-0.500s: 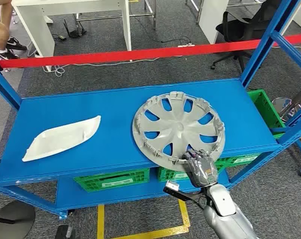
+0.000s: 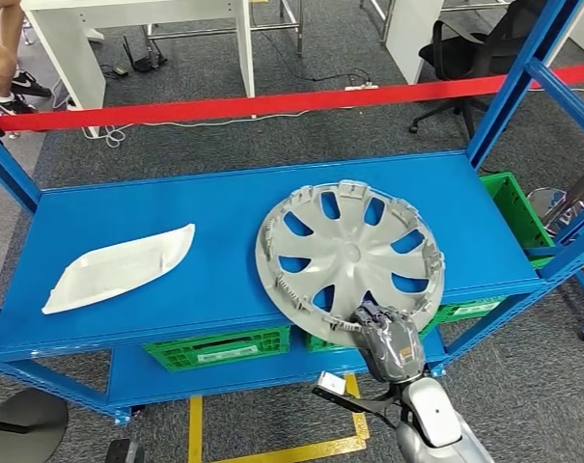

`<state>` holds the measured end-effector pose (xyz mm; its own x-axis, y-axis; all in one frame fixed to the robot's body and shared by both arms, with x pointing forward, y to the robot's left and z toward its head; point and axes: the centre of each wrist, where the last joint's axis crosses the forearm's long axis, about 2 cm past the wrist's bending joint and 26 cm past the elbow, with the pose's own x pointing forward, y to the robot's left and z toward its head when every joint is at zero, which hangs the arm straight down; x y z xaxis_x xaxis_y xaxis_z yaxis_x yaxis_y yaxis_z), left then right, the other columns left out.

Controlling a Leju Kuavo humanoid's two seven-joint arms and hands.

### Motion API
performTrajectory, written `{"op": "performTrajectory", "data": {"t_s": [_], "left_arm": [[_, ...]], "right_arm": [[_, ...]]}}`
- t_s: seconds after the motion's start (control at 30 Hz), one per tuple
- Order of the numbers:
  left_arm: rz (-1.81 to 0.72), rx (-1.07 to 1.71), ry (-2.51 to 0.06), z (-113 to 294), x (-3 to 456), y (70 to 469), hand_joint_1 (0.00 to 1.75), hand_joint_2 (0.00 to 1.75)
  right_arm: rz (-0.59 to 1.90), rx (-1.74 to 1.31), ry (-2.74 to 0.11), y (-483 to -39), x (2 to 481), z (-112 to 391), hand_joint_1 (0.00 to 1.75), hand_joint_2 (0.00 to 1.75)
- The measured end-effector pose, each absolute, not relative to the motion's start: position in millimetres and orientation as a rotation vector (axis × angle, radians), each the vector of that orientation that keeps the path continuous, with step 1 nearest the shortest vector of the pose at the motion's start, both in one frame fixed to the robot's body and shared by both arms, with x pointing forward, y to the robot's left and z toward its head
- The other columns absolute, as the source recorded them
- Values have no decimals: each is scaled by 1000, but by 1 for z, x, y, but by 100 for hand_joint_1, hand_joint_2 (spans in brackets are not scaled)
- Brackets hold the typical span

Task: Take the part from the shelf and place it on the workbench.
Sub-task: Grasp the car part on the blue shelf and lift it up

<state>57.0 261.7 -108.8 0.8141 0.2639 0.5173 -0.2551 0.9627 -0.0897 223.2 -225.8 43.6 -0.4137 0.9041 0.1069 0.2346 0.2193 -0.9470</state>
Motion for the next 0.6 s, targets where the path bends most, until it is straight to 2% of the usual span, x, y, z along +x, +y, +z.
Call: {"op": "performTrajectory", "data": {"t_s": [0.3,0.43,0.6], "left_arm": [[296,-7,-553,-109,53,263,0,0],[307,5,-551,-110,50,263,0,0],[314,8,-551,-110,48,262,0,0]], "right_arm": [[1218,-1094,-1971,-206,204,72,175,175],[1279,-1228,-2196,-203,200,114,175,175],[1153,-1370,-2343,-204,200,159,175,175]]}}
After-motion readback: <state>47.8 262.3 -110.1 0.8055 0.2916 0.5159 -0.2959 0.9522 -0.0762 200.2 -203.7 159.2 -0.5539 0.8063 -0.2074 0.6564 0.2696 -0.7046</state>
